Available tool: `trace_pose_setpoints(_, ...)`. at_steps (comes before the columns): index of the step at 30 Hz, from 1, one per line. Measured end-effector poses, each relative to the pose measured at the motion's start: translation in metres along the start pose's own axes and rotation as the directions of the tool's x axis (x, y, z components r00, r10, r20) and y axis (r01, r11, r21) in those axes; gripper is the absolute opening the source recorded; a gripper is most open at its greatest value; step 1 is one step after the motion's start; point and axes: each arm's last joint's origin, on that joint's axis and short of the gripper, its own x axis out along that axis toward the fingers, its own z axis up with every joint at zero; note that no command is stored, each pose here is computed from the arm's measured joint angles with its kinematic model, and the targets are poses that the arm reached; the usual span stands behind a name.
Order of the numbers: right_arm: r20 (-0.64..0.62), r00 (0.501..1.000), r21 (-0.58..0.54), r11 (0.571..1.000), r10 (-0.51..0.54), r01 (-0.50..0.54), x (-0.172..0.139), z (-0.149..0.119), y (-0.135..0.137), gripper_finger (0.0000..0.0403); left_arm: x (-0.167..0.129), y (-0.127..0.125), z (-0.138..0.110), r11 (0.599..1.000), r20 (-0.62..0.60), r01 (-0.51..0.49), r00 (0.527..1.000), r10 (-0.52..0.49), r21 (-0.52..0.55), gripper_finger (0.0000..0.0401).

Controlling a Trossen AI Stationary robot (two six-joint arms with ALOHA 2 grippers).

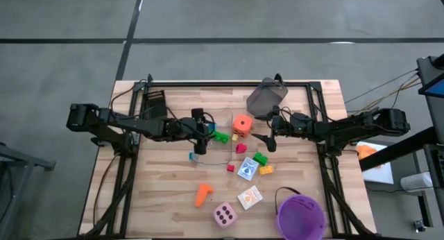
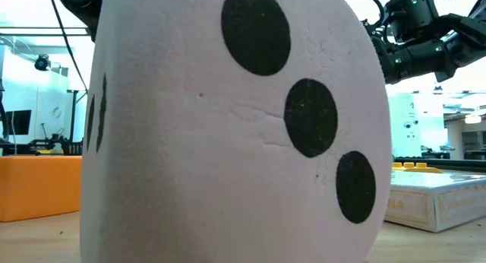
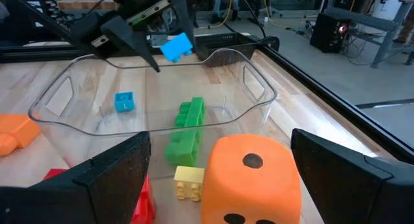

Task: Pick & Place Toys
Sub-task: Put the bottom blue game piece into the transparent bin

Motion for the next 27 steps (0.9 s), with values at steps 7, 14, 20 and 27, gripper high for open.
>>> trace_pose_setpoints(7,0.0,1.0,0.0,1.0,0.0,0.0,0.0,0.0,0.0,0.0368,-0.0001,0.0,-0.0001,1.0,-0.016,0.006,1.0,-0.006,0.026,0.0127)
trace_pose_setpoints(14,0.0,1.0,0.0,1.0,0.0,0.0,0.0,0.0,0.0,0.0368,-0.0001,-0.0004,-0.0012,1.0,-0.028,0.009,1.0,-0.009,0.0,0.0132)
trace_pose_setpoints(20,0.0,1.0,0.0,1.0,0.0,0.0,0.0,0.0,0.0,0.0368,-0.0001,0.0004,0.0003,0.994,-0.014,-0.002,1.0,0.001,-0.108,0.0353)
trace_pose_setpoints(27,0.0,1.0,0.0,1.0,0.0,0.0,0.0,0.0,0.0,0.0368,-0.0003,0.0039,0.0005,0.987,-0.044,-0.112,0.993,0.108,-0.113,0.0302)
